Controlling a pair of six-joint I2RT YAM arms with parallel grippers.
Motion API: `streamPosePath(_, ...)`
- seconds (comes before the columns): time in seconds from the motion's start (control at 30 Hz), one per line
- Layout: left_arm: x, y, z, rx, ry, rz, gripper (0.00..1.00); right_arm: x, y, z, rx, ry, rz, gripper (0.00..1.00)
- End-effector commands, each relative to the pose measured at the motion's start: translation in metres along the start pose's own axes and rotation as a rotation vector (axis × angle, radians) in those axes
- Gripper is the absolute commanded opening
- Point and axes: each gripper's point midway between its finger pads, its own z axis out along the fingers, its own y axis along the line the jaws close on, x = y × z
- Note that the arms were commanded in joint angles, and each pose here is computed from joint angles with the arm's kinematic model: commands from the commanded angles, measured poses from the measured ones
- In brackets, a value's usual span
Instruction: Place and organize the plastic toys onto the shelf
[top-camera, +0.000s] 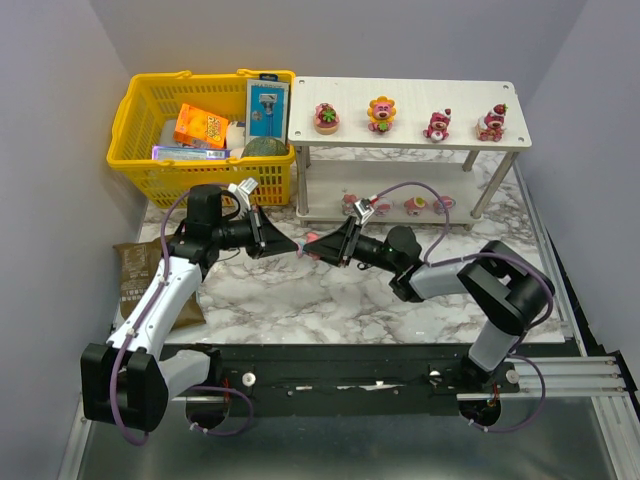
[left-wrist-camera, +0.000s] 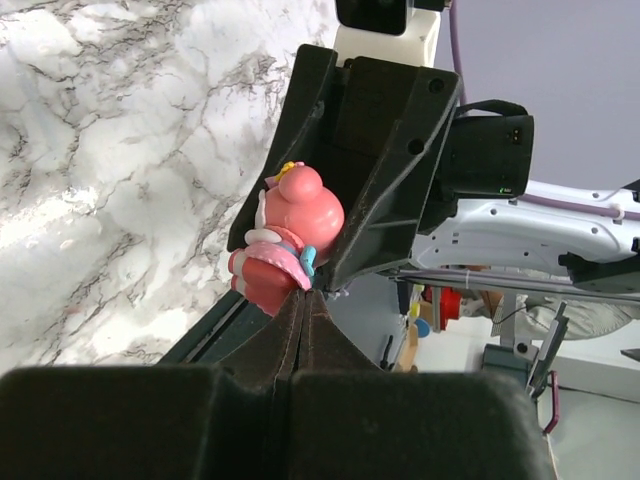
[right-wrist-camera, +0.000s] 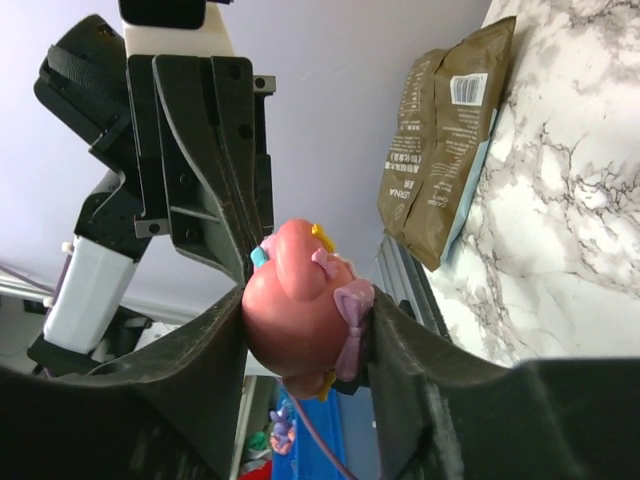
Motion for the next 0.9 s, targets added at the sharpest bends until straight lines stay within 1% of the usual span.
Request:
streamPosePath(0.0,0.004,-0.007,-0.003,0.028,0.011,0.009,0.0,-0.004,0.013,-0.006,-0.026,-0.026,-0.049,0.4)
streamPosePath(0.07,0.004,-0.004,-0.002,0.016,0.013,0.007,0.0,-0.007,0.015,-0.005,-0.007,-0.032,-0.078,0.3)
streamPosePath(0.1,0.004,-0.001,-0.002,0.006,0.01,0.018,0.0,-0.005,0.005,-0.005,0.047,-0.018,-0.07,0.21)
streamPosePath(0.13,0.006,0.003,-0.001,-0.009,0.019,0.01,0.0,-0.007,0.001,-0.006,0.077,-0.027,-0.08,0.19)
streamPosePath(0.17,0.005,0.004,-0.002,-0.022,0.014,0.017,0.0,-0.01,0.007,-0.006,0.081,-0.032,-0.129,0.17)
streamPosePath(0.2,0.003,0.008,-0.002,-0.044,0.004,0.02,0.05,-0.007,-0.007,-0.009,0.159,-0.015,-0.112,0.13)
streamPosePath(0.23,0.004,0.012,-0.003,-0.065,0.005,0.029,0.12,-0.009,-0.011,-0.011,0.193,-0.025,-0.127,0.11)
streamPosePath(0.27,0.003,0.012,-0.003,-0.074,-0.004,0.038,0.21,-0.012,-0.012,-0.011,0.213,-0.024,-0.168,0.09)
streamPosePath(0.3,0.002,0.016,-0.003,-0.09,-0.012,0.042,0.33,-0.007,-0.02,-0.017,0.28,-0.004,-0.157,0.06)
streamPosePath(0.37,0.002,0.021,-0.004,-0.122,-0.02,0.045,0.69,-0.01,-0.029,-0.021,0.358,-0.018,-0.204,0.02)
streamPosePath(0.4,0.0,0.023,-0.005,-0.133,-0.029,0.053,0.76,-0.005,-0.035,-0.026,0.433,0.005,-0.199,0.01)
streamPosePath(0.43,-0.002,0.028,-0.005,-0.163,-0.046,0.054,0.82,-0.011,-0.042,-0.028,0.495,-0.021,-0.222,0.01)
streamPosePath(0.47,-0.003,0.032,-0.007,-0.193,-0.055,0.059,0.93,-0.011,-0.048,-0.033,0.554,-0.012,-0.259,0.01)
streamPosePath(0.5,-0.004,0.036,-0.008,-0.212,-0.065,0.065,0.96,-0.004,-0.052,-0.037,0.638,0.021,-0.269,0.01)
streamPosePath(0.53,-0.008,0.041,-0.009,-0.244,-0.088,0.07,0.99,-0.011,-0.059,-0.043,0.72,-0.014,-0.311,0.01)
streamPosePath(0.57,-0.009,0.045,-0.01,-0.266,-0.098,0.072,0.99,-0.012,-0.064,-0.047,0.783,-0.008,-0.347,0.01)
streamPosePath(0.6,-0.009,0.049,-0.011,-0.284,-0.109,0.076,0.99,0.002,-0.078,-0.063,0.901,0.047,-0.351,0.01)
streamPosePath(0.63,-0.011,0.053,-0.012,-0.306,-0.123,0.079,0.99,-0.005,-0.084,-0.066,0.971,0.017,-0.379,0.01)
streamPosePath(0.77,-0.017,0.081,-0.017,-0.423,-0.186,0.054,0.99,0.014,-0.108,-0.081,1.114,0.066,-0.417,0.01)
streamPosePath(0.83,-0.016,0.09,-0.018,-0.457,-0.198,0.042,0.99,0.028,-0.117,-0.089,1.18,0.124,-0.439,0.01)
streamPosePath(0.87,-0.014,0.098,-0.019,-0.481,-0.202,0.03,0.99,0.028,-0.125,-0.091,1.226,0.119,-0.457,0.01)
